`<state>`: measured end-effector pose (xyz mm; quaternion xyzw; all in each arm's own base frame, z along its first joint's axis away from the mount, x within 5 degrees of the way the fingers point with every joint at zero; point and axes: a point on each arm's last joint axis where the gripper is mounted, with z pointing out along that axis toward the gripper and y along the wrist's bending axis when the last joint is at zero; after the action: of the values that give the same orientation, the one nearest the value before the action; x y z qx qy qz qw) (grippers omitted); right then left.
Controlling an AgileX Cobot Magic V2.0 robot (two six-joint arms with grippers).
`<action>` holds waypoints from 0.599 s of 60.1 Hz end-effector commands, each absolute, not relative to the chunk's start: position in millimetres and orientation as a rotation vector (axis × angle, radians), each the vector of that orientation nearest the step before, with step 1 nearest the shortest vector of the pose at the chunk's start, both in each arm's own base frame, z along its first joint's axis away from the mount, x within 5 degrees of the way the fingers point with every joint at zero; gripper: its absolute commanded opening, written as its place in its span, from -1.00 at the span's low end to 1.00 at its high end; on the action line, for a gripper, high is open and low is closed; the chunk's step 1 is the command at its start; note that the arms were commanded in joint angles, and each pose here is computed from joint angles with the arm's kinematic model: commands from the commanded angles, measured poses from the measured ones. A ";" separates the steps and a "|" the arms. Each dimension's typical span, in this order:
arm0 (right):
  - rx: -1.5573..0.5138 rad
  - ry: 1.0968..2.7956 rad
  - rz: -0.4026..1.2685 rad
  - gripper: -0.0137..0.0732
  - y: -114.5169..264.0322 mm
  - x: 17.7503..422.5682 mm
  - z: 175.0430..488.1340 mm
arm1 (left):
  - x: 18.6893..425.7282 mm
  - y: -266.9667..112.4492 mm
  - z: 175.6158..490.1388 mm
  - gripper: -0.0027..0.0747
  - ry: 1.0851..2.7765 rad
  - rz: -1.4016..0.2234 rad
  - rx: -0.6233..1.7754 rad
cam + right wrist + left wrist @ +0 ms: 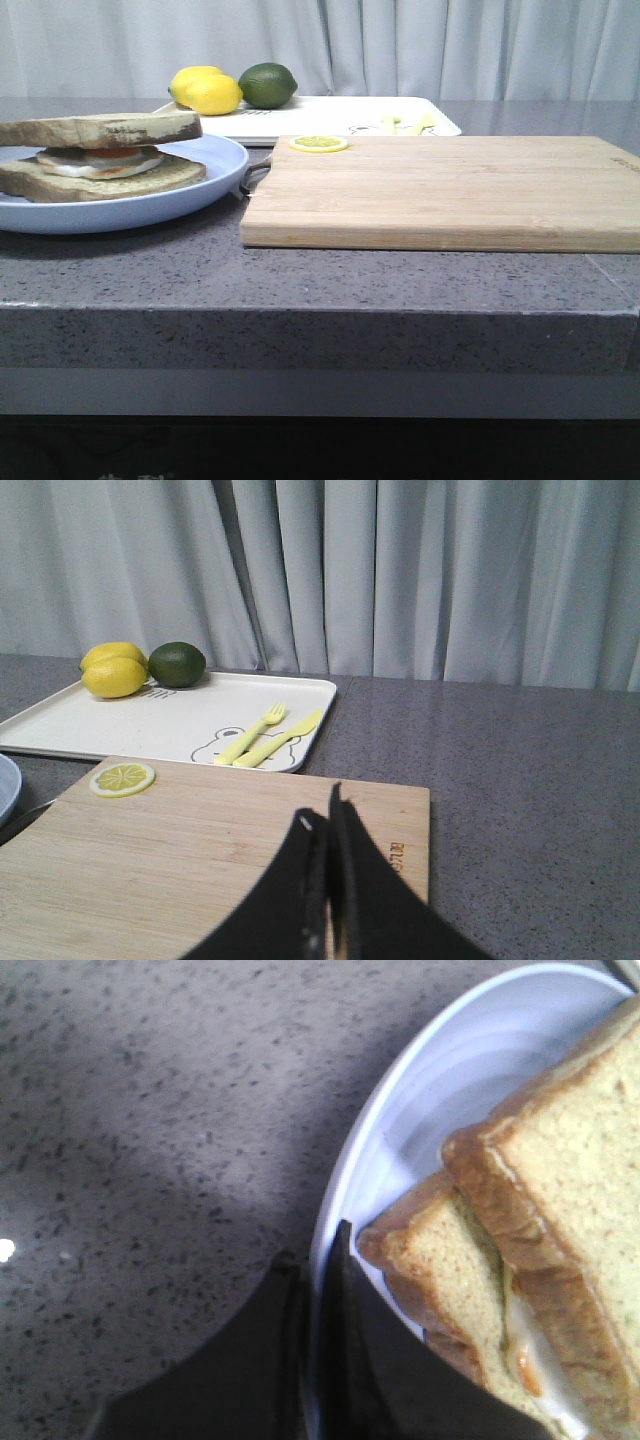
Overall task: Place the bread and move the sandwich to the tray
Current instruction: 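Grasp the rim of the blue plate with the left gripper, then lift the blue plate with the left gripper and carry it toward the tray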
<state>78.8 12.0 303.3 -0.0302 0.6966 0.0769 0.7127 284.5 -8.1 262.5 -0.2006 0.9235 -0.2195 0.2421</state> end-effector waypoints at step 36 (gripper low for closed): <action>-0.059 1.439 0.176 -0.82 11.5 77.3 319.1 | 304.3 -21.0 347.2 -0.98 2.258 -0.885 -0.512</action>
<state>78.8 12.0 303.3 -0.0302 0.6966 0.0769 0.7127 300.0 -17.2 311.1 -0.1814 0.9013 -0.2861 0.2699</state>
